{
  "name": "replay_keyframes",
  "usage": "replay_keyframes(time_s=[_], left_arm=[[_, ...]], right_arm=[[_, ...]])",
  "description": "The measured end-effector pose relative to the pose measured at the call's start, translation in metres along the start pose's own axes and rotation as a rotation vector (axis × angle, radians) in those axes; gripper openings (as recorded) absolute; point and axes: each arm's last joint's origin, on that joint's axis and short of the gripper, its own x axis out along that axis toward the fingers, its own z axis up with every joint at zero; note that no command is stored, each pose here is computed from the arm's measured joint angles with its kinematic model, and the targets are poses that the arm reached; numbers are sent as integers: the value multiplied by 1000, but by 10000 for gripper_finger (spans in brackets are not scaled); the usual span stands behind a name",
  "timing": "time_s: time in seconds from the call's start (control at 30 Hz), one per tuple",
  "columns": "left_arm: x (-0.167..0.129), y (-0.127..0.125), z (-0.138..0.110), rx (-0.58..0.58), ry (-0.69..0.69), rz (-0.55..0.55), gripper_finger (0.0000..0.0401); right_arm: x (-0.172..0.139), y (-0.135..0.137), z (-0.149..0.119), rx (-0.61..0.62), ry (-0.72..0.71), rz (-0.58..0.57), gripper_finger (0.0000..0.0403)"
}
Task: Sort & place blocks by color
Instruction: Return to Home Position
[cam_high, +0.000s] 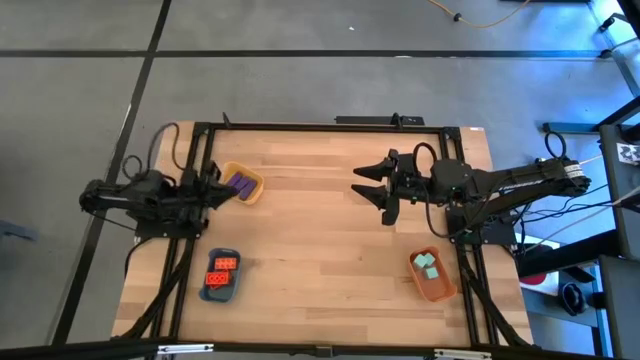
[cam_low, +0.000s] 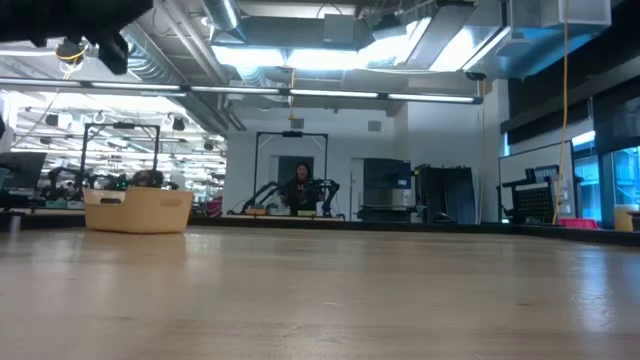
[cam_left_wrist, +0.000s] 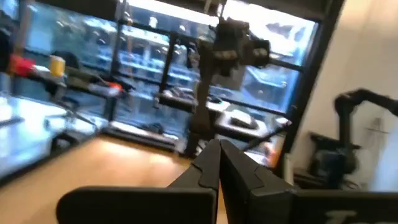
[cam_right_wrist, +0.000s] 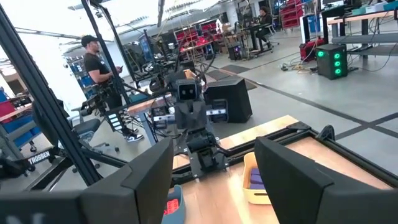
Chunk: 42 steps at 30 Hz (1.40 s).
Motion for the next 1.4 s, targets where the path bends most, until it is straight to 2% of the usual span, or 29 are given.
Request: replay_keyframes(time_s=[0.13,0.3,0.4,0.53,0.7,0.87,1.03,1.2,1.3,1.4], left_arm=[[2,1,-14,-55,-58,-59,0],[4,7,-41,-70,-77,-64,0],[4,11,-52,-69,-2,-31,0],[5,15,-55,-44,30,-9,0],[4,25,-64,-49,140,19,0],[4,29,-61,-95,131,-12,0],[4,31,-60,-107,126,6,3],[4,31,-60,-107,126,7,13],[4,31,-60,-107,126,7,17],[4,31,-60,-107,127,7,19]], right_arm=[[0,0,0,-1,0,0,229],[0,0,0,2,2,-1,229],[0,0,0,4,4,-2,229],[0,0,0,4,5,-2,229],[0,0,-1,5,8,-2,229],[0,0,-1,77,8,-4,229],[-7,-2,2,59,26,-15,226],[-34,-9,5,-37,128,-43,175],[-57,-18,-4,-92,146,10,135],[-81,-31,-24,-77,133,95,94]])
